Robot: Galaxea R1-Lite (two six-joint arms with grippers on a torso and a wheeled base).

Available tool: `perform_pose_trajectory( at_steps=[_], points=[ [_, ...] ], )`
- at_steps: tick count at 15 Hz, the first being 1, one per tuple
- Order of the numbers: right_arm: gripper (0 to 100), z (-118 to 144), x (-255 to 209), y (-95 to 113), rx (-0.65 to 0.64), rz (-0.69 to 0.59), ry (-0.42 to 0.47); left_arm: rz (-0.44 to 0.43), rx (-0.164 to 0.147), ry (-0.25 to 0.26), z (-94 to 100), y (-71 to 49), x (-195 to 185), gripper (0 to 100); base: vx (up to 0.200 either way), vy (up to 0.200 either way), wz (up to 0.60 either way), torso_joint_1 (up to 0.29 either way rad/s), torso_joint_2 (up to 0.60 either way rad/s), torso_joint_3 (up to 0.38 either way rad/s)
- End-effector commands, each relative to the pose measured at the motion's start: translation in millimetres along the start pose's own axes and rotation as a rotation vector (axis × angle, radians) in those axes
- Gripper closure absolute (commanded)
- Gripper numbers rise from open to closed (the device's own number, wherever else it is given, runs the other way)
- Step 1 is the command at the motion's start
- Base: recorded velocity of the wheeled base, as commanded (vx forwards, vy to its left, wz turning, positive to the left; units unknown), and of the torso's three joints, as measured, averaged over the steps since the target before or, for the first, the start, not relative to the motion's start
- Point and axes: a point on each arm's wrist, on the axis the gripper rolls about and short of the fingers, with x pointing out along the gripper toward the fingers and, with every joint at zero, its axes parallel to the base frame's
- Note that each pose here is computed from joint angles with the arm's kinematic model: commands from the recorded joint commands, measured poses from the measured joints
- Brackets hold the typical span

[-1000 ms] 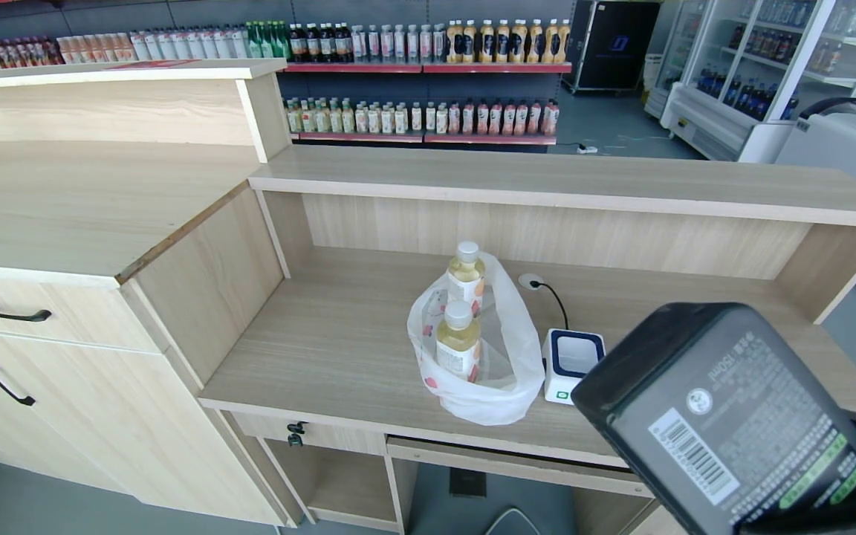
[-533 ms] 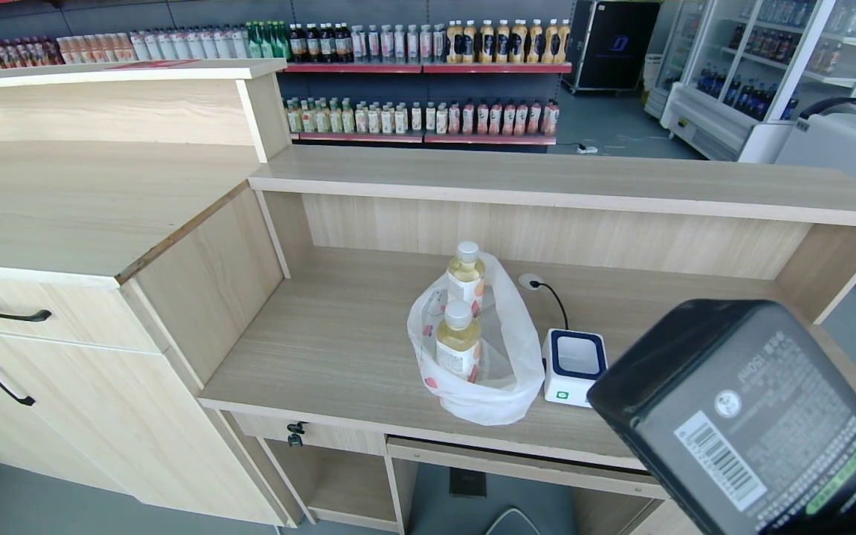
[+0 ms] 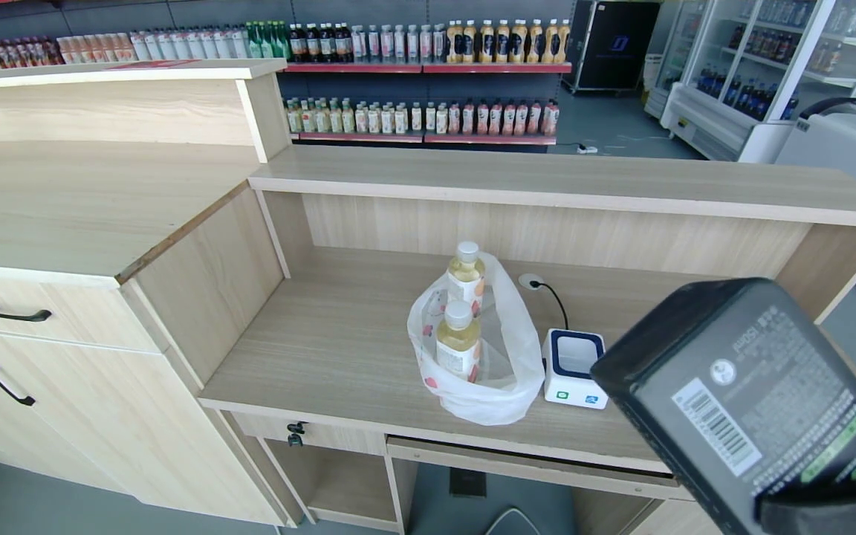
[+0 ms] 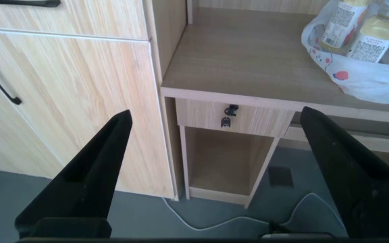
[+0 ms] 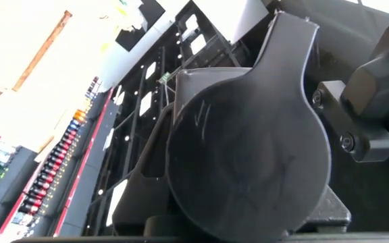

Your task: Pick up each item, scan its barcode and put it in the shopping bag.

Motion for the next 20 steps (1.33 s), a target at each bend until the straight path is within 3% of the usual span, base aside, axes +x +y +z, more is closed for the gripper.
perform_pose_trajectory(
  at_steps=[1, 3, 4, 5, 6, 7, 9, 10, 13, 18, 20],
  points=[
    [100, -20, -26, 9, 0.188, 0.188, 0.184, 0.000, 0.000, -0.001, 0.0, 0.0, 0, 0, 0.000, 0.000, 0.00, 0.000, 0.00, 0.000],
    [100, -20, -66, 14, 0.531, 0.430, 0.561, 0.000, 0.000, -0.001, 0.0, 0.0, 0, 0, 0.000, 0.000, 0.00, 0.000, 0.00, 0.000],
    [100, -10, -88, 20, 0.862, 0.523, 0.925, 0.000, 0.000, -0.001, 0.0, 0.0, 0, 0, 0.000, 0.000, 0.00, 0.000, 0.00, 0.000],
    [100, -3, -99, 29, 1.095, 0.544, 1.161, 0.000, 0.000, -0.001, 0.0, 0.0, 0, 0, 0.000, 0.000, 0.00, 0.000, 0.00, 0.000],
    [100, 2, -109, 37, 1.270, 0.549, 1.300, 0.000, 0.000, -0.001, 0.0, 0.0, 0, 0, 0.000, 0.000, 0.00, 0.000, 0.00, 0.000],
    [100, 5, -119, 40, 1.336, 0.539, 1.376, 0.000, 0.000, -0.001, 0.0, 0.0, 0, 0, 0.000, 0.000, 0.00, 0.000, 0.00, 0.000],
    [100, 4, -132, 42, 1.348, 0.534, 1.437, 0.000, 0.000, -0.001, 0.0, 0.0, 0, 0, 0.000, 0.000, 0.00, 0.000, 0.00, 0.000],
    [100, 4, -143, 48, 1.393, 0.521, 1.520, 0.000, 0.000, -0.001, 0.0, 0.0, 0, 0, 0.000, 0.000, 0.00, 0.000, 0.00, 0.000],
    [100, 4, -147, 55, 1.615, 0.352, 1.619, 0.000, 0.000, -0.001, 0.0, 0.0, 0, 0, 0.000, 0.000, 0.20, -0.001, 0.00, -0.001],
    [100, -6, -151, 64, 1.838, 0.099, 1.756, 0.000, 0.000, -0.001, 0.0, 0.0, 0, 0, 0.000, 0.000, 0.36, 0.000, 0.00, 0.003],
    [100, -16, -158, 85, 2.165, -0.181, 1.805, 0.000, 0.000, -0.001, 0.0, 0.0, 0, 0, 0.000, 0.000, 0.00, 0.000, 0.00, 0.000]
  ],
)
